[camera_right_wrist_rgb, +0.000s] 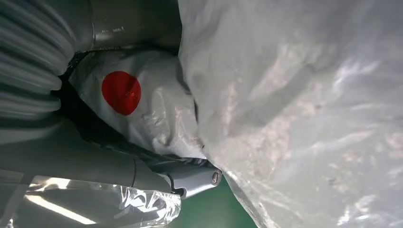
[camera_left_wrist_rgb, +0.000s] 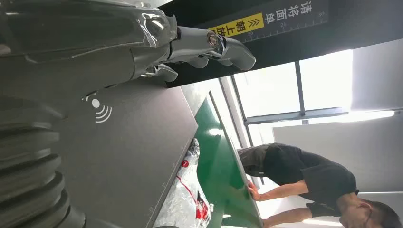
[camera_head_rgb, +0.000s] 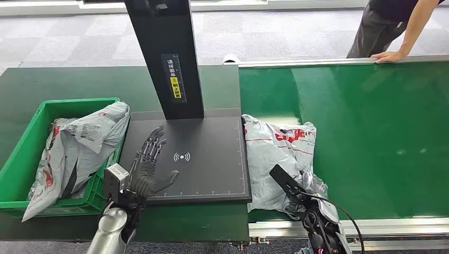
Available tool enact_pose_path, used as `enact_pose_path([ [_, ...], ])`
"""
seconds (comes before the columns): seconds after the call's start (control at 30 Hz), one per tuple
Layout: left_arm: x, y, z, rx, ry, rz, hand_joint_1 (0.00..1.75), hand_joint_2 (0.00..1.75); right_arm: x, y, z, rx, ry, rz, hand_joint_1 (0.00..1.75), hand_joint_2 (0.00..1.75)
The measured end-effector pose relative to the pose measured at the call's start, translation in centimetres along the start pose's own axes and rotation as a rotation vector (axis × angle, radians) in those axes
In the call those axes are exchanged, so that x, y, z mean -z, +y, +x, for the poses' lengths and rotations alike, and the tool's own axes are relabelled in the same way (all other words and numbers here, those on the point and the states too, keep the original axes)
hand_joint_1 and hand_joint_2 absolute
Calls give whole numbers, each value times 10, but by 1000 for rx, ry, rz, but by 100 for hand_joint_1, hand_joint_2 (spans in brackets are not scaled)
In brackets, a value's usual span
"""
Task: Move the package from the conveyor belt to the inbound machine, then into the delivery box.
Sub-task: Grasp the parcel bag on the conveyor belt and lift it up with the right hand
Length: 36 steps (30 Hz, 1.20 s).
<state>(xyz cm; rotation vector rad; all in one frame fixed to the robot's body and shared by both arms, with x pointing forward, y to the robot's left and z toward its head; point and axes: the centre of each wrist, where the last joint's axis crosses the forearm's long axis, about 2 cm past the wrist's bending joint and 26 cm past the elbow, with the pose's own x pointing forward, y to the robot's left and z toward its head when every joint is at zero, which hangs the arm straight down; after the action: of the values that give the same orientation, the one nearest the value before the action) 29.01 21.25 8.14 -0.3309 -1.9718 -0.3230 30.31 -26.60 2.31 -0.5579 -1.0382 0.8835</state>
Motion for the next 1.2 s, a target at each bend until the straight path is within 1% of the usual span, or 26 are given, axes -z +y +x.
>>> enact_pose_path([
  [0.3,-7,1,1,2,-2,6,0,175,-1,-2,4,15,-32,-55,175,175],
  [0.5,-9,1,0,4,-13,6,0,175,-8,-4,6,87,-110,-162,175,175],
  [0.63,-9,2,0,9,-28,13,0,175,-14,-11,7,194,-207,-236,175,175],
  [0.73,-8,3,1,14,-41,22,0,175,-20,-15,6,307,-296,-294,175,175],
  [0.83,-6,3,0,14,-54,23,0,175,-25,-21,5,431,-377,-367,175,175],
  [1.0,-1,3,-1,10,-64,26,0,175,-36,-34,2,678,-507,-508,175,175],
  [1.1,0,2,-1,10,-66,37,0,175,-43,-42,1,757,-555,-616,175,175],
  [1.2,1,1,-1,8,-69,43,0,175,-51,-50,-1,794,-593,-724,175,175],
])
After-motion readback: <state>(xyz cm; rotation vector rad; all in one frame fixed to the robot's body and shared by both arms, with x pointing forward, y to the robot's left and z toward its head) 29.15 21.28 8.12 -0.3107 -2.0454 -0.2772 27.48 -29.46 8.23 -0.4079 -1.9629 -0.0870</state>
